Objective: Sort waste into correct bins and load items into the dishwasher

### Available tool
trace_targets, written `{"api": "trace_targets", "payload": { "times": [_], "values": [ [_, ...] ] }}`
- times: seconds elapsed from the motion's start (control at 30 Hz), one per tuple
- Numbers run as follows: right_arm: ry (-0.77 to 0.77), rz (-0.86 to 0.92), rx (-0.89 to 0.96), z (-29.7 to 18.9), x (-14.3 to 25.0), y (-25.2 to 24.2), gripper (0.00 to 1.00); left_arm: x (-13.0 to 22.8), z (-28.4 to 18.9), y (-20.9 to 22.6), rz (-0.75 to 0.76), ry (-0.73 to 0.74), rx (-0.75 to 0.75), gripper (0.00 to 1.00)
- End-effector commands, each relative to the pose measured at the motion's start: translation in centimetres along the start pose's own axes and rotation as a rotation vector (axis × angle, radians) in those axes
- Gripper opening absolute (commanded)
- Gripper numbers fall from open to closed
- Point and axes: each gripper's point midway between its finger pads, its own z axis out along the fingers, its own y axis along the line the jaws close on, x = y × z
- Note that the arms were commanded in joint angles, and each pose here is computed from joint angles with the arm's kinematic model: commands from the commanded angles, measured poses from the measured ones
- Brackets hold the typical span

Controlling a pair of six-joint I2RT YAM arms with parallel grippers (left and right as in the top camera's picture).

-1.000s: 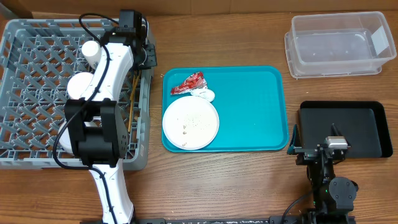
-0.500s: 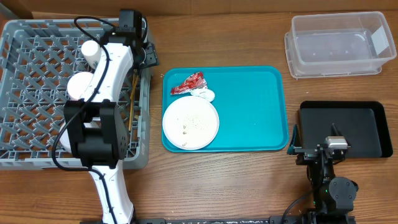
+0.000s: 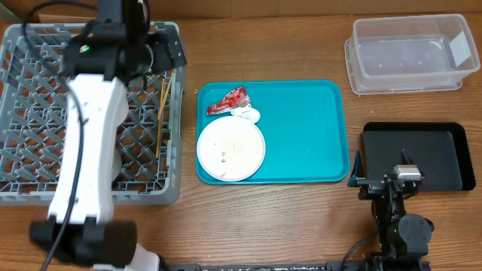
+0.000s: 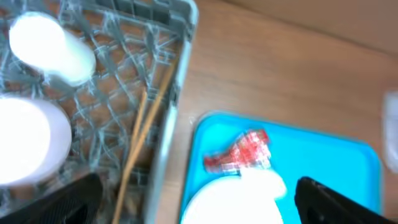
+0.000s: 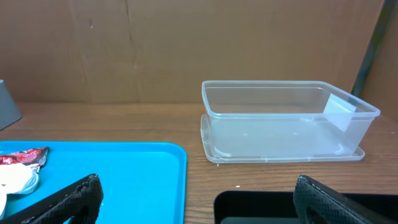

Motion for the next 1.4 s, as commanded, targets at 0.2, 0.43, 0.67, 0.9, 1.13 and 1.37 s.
{"api": "trace_targets", "payload": {
  "times": [0.2, 0.43, 0.67, 0.9, 1.13, 1.37],
  "values": [
    [-0.006, -0.004, 0.013, 0.0, 0.1, -0.2, 1.0, 9.1, -2.5, -0.9, -0.028, 0.374, 0.082, 1.0],
    [-0.006, -0.004, 0.013, 0.0, 0.1, -0.2, 1.0, 12.8, -1.8, -4.2, 0.083, 0.485, 0.156, 1.0],
    [-0.006, -0.004, 0.013, 0.0, 0.1, -0.2, 1.0, 13.5, 0.7, -9.5, 0.074, 0.413, 0.213, 1.0],
    [-0.006, -0.004, 0.013, 0.0, 0.1, -0.2, 1.0, 17.7, 4.1, -13.5, 0.117, 0.423, 0.213, 0.84],
    [-0.006, -0.004, 0.013, 0.0, 0.1, -0.2, 1.0, 24.1, 7.5, -15.0, 0.221, 0.498, 0.129, 0.76],
    [-0.006, -0.004, 0.013, 0.0, 0.1, -0.2, 1.0, 24.3, 8.4, -14.9, 0.258, 0.462, 0.072, 0.8]
  ]
}}
